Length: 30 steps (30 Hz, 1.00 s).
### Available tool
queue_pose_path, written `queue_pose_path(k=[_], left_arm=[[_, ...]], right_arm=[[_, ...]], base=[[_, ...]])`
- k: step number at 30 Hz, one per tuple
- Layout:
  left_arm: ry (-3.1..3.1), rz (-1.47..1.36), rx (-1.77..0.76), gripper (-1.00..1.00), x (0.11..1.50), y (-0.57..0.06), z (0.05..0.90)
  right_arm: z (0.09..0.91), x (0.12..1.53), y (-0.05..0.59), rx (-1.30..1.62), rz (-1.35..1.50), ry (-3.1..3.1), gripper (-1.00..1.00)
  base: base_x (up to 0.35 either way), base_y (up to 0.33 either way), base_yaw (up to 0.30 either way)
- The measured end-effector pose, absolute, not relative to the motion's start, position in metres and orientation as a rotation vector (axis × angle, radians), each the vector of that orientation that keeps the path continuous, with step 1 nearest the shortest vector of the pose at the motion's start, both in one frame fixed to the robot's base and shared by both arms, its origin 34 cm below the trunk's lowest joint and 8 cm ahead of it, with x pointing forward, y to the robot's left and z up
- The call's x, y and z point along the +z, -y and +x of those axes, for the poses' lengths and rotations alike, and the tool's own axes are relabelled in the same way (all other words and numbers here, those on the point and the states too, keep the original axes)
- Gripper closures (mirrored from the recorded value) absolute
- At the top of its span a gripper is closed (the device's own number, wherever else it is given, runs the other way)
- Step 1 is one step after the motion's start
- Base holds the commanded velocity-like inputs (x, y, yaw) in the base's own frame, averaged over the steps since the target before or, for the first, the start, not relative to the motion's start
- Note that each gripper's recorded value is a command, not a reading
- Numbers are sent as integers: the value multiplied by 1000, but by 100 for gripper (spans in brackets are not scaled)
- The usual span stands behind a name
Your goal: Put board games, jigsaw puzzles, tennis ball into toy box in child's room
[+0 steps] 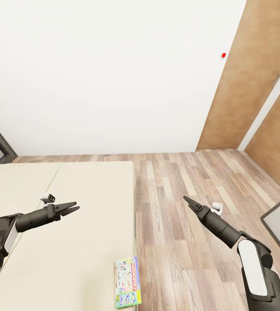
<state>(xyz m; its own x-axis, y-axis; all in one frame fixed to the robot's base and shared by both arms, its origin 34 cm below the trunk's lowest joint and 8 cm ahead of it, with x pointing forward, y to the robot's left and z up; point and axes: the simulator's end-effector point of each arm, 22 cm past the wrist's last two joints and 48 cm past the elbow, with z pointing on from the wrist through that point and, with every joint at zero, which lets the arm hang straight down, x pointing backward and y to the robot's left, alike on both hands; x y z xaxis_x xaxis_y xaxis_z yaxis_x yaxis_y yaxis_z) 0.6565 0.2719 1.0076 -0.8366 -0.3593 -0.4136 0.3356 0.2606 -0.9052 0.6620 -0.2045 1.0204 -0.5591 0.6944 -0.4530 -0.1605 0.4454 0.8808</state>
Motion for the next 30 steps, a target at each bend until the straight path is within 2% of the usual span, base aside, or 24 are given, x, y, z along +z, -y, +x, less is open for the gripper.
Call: queue_pose_path(k=[30], left_arm=[[-1946,19,-1609,-100,1034,-272,656]], right_arm=[[661,1048,205,1229,421,-1778,-100]], base=[[0,0,0]])
